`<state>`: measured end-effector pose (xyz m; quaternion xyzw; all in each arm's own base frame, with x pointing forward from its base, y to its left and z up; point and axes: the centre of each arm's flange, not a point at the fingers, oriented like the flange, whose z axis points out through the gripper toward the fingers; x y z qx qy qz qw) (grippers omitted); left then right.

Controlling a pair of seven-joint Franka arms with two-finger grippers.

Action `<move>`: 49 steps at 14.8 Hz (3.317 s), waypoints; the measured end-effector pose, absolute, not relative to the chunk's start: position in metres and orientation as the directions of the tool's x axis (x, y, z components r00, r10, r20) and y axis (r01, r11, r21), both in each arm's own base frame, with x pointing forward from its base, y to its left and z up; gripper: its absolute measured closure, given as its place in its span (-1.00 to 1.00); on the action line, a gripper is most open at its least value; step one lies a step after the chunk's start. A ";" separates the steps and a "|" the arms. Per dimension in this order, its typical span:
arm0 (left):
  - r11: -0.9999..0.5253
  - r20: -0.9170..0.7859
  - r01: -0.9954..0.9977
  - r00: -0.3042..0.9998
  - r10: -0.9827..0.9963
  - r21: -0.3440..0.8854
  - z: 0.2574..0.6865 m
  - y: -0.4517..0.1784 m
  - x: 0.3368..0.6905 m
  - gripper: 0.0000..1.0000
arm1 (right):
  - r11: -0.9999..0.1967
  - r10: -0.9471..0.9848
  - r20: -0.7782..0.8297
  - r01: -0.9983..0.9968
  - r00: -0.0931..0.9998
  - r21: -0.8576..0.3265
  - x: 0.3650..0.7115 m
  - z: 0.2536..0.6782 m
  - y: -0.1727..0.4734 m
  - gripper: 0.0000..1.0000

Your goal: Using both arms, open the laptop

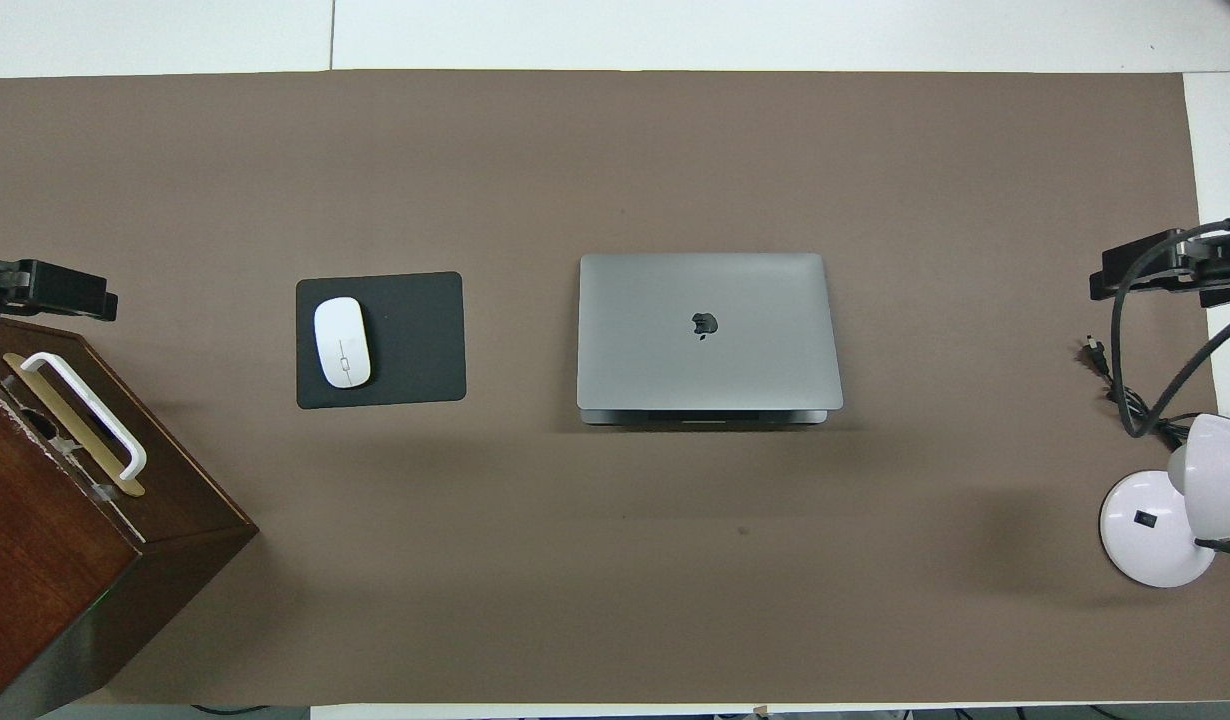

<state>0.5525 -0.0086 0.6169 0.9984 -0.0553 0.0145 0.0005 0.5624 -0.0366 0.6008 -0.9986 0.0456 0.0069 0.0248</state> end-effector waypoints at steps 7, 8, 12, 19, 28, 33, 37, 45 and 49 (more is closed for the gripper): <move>-0.993 0.026 -0.114 0.993 -0.114 0.000 0.617 -0.011 0.552 -1.00 | -0.994 -0.094 -0.016 -0.095 0.995 -0.049 0.562 0.601 -0.038 -1.00; -0.993 0.026 -0.116 0.993 -0.116 0.000 0.617 -0.011 0.552 -1.00 | -0.994 -0.094 -0.016 -0.095 0.995 -0.049 0.562 0.601 -0.039 -1.00; -0.994 0.027 -0.113 0.993 -0.113 0.000 0.617 -0.010 0.552 -1.00 | -0.996 -0.067 -0.019 -0.068 0.998 -0.051 0.563 0.600 -0.024 -1.00; -0.994 0.024 -0.108 0.994 -0.108 0.000 0.613 -0.008 0.551 -0.61 | -0.998 0.044 -0.023 0.043 0.999 -0.055 0.561 0.600 0.034 -1.00; -0.994 0.086 -0.112 0.990 -0.112 -0.004 0.604 -0.010 0.551 0.98 | -0.985 0.159 -0.031 0.156 0.987 -0.073 0.541 0.578 0.091 -1.00; -0.993 0.206 -0.105 0.974 -0.092 0.052 0.601 -0.018 0.563 0.98 | -0.969 0.237 0.003 0.237 0.972 -0.064 0.510 0.546 0.132 -1.00; -0.991 0.247 -0.116 0.964 -0.097 0.067 0.595 -0.029 0.566 0.98 | -0.934 0.358 -0.021 0.358 0.934 -0.003 0.489 0.530 0.166 -1.00; -0.961 0.415 -0.268 0.883 -0.219 0.063 0.525 -0.121 0.514 0.98 | -0.803 0.581 -0.044 0.581 0.813 0.135 0.456 0.483 0.211 -1.00; -0.939 0.458 -0.339 0.845 -0.277 0.059 0.492 -0.152 0.467 0.98 | -0.772 0.617 -0.032 0.613 0.786 0.165 0.447 0.449 0.210 -1.00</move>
